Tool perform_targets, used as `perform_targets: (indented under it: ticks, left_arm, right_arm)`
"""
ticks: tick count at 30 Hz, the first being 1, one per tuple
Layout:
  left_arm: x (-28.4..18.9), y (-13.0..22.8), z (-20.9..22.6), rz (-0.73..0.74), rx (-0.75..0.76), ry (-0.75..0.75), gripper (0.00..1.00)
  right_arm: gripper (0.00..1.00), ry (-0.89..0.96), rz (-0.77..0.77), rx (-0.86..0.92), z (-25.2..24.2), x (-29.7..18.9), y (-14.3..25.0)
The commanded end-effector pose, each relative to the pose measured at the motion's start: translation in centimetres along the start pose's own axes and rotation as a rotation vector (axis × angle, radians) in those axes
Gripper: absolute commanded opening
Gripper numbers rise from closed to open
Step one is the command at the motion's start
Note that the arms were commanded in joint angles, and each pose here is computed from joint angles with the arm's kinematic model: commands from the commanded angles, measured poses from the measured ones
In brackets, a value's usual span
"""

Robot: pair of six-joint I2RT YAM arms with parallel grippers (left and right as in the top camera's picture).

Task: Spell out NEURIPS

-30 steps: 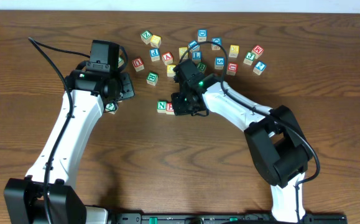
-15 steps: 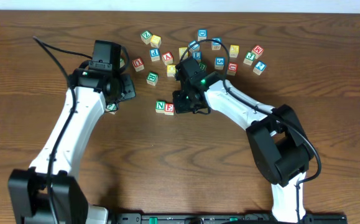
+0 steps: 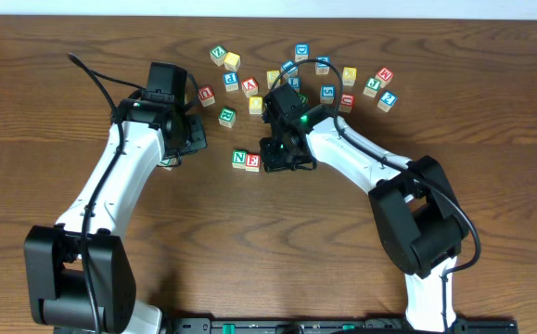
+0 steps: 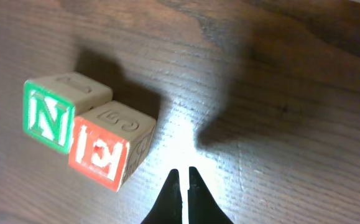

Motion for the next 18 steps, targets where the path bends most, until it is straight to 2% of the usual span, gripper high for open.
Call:
perform_targets:
  ticks: [1, 9, 18]
  left_arm:
    - [-1.4, -0.6, -0.2, -0.042, 0.051, 0.026, 0.08]
    - [-3.0, -2.1, 1.9, -0.100, -0.011, 0.024, 0.08]
    - [-3.2, -3.7, 5.8, -0.119, -0.124, -0.014, 0.08]
  right_arm:
    - [0.01, -0.030, -0.104, -0.099, 1.8, -4.3, -1.4]
    - [0.01, -0.041, -0.054, -0.180, 5.4, -2.7, 0.1]
    - [0.01, 0.083, -0.043, -0.231, 7.7, -0.9, 1.5]
Point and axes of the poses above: each gripper's point midway between its finger pads, its own x axis out along the fingers, its own z axis along the line the jaws close on, y = z × x, the point moved 8 cm from there along -x, back along the fingers, and after that the axes turned 9 degrees about -x, right-handed, at the moved point
